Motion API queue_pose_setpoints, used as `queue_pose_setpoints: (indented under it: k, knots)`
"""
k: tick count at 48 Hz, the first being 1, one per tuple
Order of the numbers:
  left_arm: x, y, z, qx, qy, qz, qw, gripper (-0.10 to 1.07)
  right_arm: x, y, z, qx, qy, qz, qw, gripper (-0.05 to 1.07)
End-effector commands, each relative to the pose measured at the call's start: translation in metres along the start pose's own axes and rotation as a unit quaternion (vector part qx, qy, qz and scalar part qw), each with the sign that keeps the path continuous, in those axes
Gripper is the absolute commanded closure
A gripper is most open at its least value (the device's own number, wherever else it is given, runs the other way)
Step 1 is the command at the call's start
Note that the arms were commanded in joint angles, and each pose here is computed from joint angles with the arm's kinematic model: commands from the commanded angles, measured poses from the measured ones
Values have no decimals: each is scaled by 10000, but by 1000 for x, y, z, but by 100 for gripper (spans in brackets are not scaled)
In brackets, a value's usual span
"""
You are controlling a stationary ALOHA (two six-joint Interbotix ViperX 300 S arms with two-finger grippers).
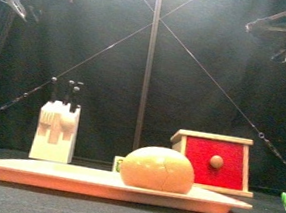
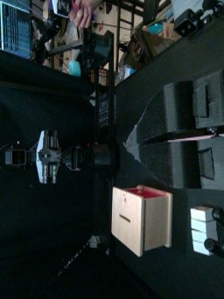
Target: Grab egg
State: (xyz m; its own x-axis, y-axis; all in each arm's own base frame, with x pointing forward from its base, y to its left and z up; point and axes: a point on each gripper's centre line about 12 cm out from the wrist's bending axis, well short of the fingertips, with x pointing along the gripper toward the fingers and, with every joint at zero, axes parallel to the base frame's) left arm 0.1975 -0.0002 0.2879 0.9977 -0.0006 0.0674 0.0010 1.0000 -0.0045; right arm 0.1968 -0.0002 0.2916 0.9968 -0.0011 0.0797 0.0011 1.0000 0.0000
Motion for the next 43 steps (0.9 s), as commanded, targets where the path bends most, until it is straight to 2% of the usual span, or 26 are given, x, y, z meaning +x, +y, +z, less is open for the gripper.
queue_pose_setpoints:
  k: [1, 6, 12, 17, 24, 34, 43]
  knots:
    - [4, -1, 9, -25, -207, -29, 9998, 100, 6, 0, 2, -68, 15, 4, 10000, 97]
    - [5, -3, 9, -30, -268, -75, 9996, 103, 9, 0, -3, -213, 108, 39, 9997, 103]
    - [6, -4, 9, -33, -283, -105, 9995, 101, 14, 1, -10, -398, 202, 94, 9990, 102]
    - [10, -13, 4, -72, -166, -313, 9993, 101, 19, 1, -13, -360, 149, 114, 9992, 102]
    - [20, -28, -2, -237, 62, -613, 9978, 100, 28, 2, -21, -152, 140, 119, 9997, 102]
    - [39, -50, -13, -456, 472, -930, 9935, 100, 41, 10, -42, 438, 598, 166, 9971, 102]
    - [61, -67, -24, -590, 977, -1072, 9877, 100, 51, 22, -54, 715, 893, 340, 9929, 102]
